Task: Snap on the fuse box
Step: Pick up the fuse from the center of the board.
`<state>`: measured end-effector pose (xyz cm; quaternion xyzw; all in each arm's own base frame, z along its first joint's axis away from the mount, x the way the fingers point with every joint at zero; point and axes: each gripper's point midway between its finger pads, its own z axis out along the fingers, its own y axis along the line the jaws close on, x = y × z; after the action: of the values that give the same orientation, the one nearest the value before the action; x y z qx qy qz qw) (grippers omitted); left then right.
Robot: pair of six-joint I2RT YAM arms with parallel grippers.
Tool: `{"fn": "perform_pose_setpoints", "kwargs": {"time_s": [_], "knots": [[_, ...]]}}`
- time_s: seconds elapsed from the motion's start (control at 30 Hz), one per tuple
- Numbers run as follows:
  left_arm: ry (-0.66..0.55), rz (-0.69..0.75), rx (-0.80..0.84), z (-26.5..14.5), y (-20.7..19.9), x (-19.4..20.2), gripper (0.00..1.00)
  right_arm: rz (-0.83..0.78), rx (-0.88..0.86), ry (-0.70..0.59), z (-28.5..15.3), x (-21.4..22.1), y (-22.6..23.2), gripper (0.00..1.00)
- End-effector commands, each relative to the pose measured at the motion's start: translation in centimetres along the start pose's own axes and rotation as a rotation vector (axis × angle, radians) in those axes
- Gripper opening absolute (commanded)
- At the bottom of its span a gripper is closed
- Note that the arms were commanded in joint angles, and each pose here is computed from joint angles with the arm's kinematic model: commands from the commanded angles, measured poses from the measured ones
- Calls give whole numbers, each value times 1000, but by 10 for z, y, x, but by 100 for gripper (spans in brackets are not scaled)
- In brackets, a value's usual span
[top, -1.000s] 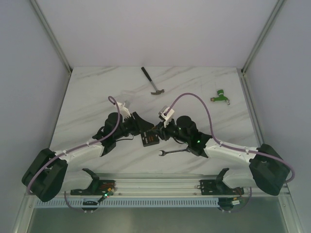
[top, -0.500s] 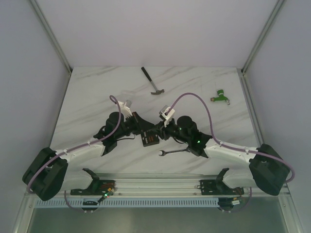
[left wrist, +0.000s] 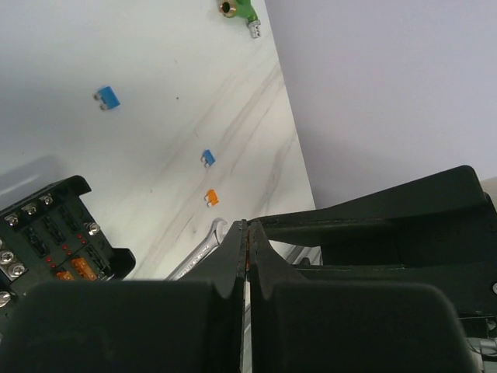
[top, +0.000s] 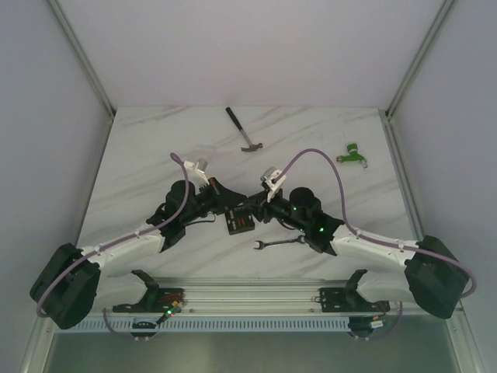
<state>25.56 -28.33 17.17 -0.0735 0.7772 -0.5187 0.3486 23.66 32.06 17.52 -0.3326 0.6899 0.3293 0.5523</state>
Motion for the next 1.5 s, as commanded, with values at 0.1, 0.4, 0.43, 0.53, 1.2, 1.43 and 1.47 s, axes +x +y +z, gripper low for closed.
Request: {"fn": "perform_pose_setpoints", "kwargs": {"time_s": [0.1, 0.4, 0.43, 0.53, 1.2, 1.43, 1.47], "knots": [[-103, -22, 42, -6, -18, -20, 0, 62, 15, -112, -7, -30, 1, 42], [-232, -86, 73, -19, -21, -38, 0, 275, 76, -235, -19, -54, -5, 62], [-253, -96, 82, -22, -23, -40, 0, 319, 91, -265, -22, -58, -8, 62], [-303, -131, 123, -31, -28, -47, 0, 452, 95, -350, -29, -68, -10, 62], [-450, -243, 348, -59, -83, -55, 0, 785, -197, -534, -25, -101, 23, 40], [-453, -253, 364, -58, -86, -54, 0, 784, -241, -536, -24, -105, 30, 33], [-451, -255, 371, -59, -88, -54, 0, 784, -245, -537, -24, -105, 30, 33]]}}
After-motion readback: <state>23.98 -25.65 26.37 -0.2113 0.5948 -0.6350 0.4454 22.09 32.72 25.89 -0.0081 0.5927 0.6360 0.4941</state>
